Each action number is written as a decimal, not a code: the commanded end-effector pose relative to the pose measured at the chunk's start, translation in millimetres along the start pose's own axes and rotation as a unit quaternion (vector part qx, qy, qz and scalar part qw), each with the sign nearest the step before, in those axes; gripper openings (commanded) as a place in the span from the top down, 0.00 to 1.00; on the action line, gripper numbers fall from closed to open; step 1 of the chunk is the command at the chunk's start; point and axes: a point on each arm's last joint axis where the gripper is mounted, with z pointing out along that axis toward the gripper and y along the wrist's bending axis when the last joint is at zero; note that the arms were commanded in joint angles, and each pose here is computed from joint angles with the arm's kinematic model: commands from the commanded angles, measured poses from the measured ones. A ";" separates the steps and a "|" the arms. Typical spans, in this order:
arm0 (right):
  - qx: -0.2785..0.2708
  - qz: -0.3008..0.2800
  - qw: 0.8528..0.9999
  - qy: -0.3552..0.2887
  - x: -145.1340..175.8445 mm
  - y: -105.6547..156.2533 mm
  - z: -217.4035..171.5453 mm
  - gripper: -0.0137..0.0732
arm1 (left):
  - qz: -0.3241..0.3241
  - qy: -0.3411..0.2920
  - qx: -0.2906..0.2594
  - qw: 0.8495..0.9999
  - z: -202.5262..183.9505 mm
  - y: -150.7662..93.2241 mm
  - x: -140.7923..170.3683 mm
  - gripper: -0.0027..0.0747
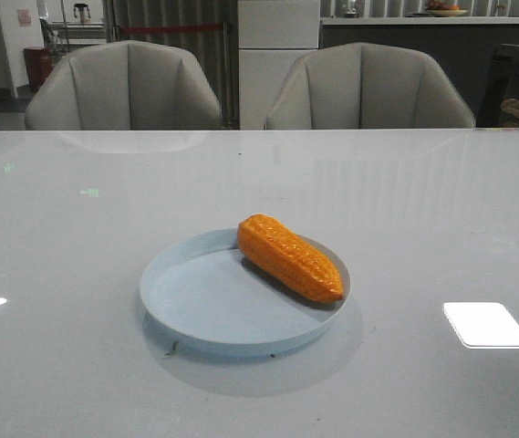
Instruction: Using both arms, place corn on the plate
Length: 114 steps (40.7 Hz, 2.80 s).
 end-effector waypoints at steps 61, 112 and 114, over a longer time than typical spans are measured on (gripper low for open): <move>0.117 -0.070 0.889 -0.438 86.2 6.0 -67.0 0.77 | -0.007 -0.027 -0.002 1.000 0.4 -0.1 4.6 0.85; 0.050 -0.069 0.914 -0.396 122.7 4.0 -7.6 0.78 | -0.007 -0.027 -0.002 1.000 0.4 -0.1 4.6 0.85; 0.050 -0.069 0.914 -0.396 122.7 4.0 -7.6 0.78 | -0.007 -0.027 -0.002 1.000 0.4 -0.1 4.6 0.85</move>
